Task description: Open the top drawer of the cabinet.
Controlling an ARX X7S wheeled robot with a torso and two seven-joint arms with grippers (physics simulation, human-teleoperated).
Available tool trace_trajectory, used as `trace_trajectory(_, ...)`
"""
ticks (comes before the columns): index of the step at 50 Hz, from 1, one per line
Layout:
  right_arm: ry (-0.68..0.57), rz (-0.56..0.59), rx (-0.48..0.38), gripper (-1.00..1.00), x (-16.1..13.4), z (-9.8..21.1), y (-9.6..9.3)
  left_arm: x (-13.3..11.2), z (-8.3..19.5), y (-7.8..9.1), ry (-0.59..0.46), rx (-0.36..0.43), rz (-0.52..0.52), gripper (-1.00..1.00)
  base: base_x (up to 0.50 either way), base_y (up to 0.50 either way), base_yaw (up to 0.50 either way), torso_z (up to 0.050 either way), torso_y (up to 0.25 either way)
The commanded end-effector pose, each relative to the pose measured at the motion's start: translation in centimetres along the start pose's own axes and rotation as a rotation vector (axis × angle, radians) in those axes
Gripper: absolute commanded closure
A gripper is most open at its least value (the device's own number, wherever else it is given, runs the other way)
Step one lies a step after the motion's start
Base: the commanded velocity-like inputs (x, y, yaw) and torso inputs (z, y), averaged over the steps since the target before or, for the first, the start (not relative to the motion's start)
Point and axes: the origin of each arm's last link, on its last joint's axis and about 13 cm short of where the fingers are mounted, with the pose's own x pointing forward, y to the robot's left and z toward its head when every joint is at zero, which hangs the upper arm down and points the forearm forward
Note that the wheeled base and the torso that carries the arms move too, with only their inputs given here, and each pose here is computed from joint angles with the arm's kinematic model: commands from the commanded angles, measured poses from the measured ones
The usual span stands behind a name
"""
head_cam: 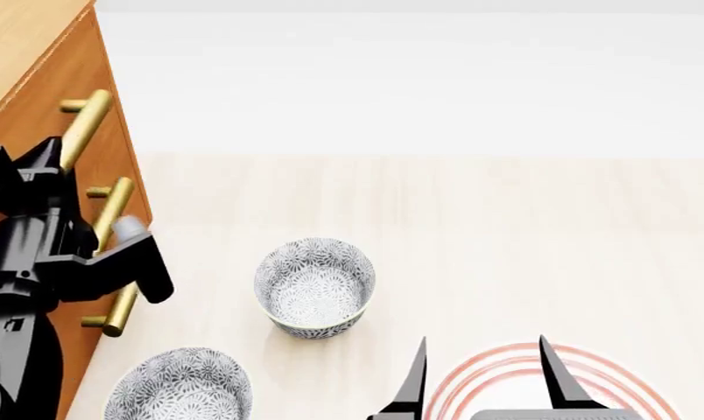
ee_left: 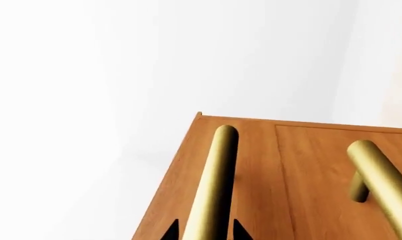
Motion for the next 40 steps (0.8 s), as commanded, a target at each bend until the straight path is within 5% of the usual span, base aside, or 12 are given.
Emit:
trace_trajectory(1,0.01,-0.002,0.0,-1.0,0.2,-0.3,-0.1,0.6,3.1,2.5,-0.08,0.009,0.04,1.0,0.01,0.0,-0.01,0.0,0.0)
trace_trajectory(19,0.018,-0.005,0.002,-1.0,0.2,-0.6,0.0,-0.9,7.1,1.7,-0.169,0.013,0.014,1.0,0.0,0.0,0.0,0.0,0.0)
trace_trajectory(40,0.015,-0.006,0.002,-1.0,-0.1,-0.3,-0.2,-1.2,6.7,1.9,-0.16,0.011,0.018,1.0,0.0,0.0,0.0,0.0,0.001)
